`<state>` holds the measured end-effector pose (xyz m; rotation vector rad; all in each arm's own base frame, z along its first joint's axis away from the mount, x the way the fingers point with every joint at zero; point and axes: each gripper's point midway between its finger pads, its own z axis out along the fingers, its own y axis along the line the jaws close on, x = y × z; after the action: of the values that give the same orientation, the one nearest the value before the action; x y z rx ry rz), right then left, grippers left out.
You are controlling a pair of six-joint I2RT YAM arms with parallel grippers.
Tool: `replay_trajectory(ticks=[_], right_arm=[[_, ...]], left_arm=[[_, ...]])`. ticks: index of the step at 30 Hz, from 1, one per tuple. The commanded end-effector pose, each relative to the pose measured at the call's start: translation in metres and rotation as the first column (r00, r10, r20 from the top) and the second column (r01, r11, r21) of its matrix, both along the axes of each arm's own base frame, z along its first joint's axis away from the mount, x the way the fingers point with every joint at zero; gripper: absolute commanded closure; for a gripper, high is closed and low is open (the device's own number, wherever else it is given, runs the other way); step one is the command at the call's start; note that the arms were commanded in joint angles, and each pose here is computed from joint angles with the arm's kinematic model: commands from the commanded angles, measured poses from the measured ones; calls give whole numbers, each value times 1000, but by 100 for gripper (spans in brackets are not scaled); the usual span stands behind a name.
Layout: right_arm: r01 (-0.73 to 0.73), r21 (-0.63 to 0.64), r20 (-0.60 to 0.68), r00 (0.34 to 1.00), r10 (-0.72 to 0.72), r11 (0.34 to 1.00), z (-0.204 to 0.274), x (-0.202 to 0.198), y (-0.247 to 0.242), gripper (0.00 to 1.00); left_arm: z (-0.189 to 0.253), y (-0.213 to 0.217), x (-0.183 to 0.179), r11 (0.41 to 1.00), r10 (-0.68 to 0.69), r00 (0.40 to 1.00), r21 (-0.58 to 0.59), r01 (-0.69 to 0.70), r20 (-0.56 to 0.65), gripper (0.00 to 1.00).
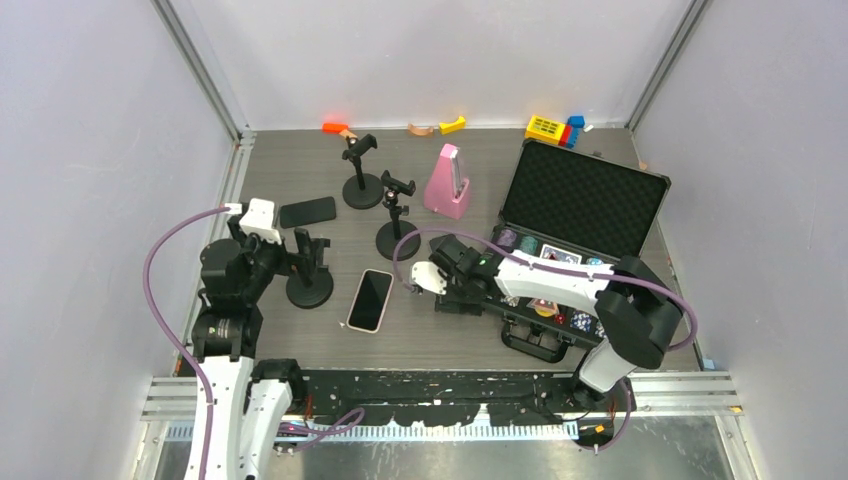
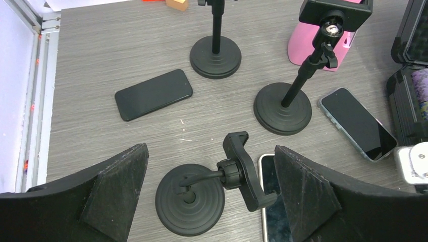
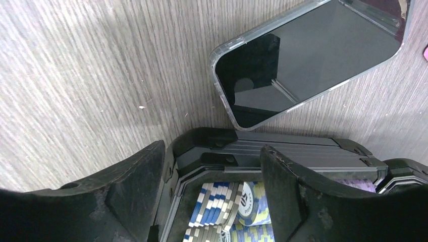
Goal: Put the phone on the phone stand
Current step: Move the distractor to the center of the board.
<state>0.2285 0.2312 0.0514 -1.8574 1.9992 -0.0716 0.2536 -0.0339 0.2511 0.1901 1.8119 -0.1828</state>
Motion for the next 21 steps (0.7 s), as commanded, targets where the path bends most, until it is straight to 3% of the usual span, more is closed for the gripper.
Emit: replay_trajectory(ticks=[1,8,21], right_arm=[[-36,-106,38,998,40,994,-4,9,-8,29],[-29,-256,65,997,47,966,-8,13,-59,45],[86,-357,137,990,-39,930,13,28,-154,54]], left_arm=[[10,-4,1,1000,-20,999,-17,20,34,2],[11,-7,-1,999,-34,999,-24,35,34,2],[10,-10,-1,998,-51,998,-29,52,32,2]])
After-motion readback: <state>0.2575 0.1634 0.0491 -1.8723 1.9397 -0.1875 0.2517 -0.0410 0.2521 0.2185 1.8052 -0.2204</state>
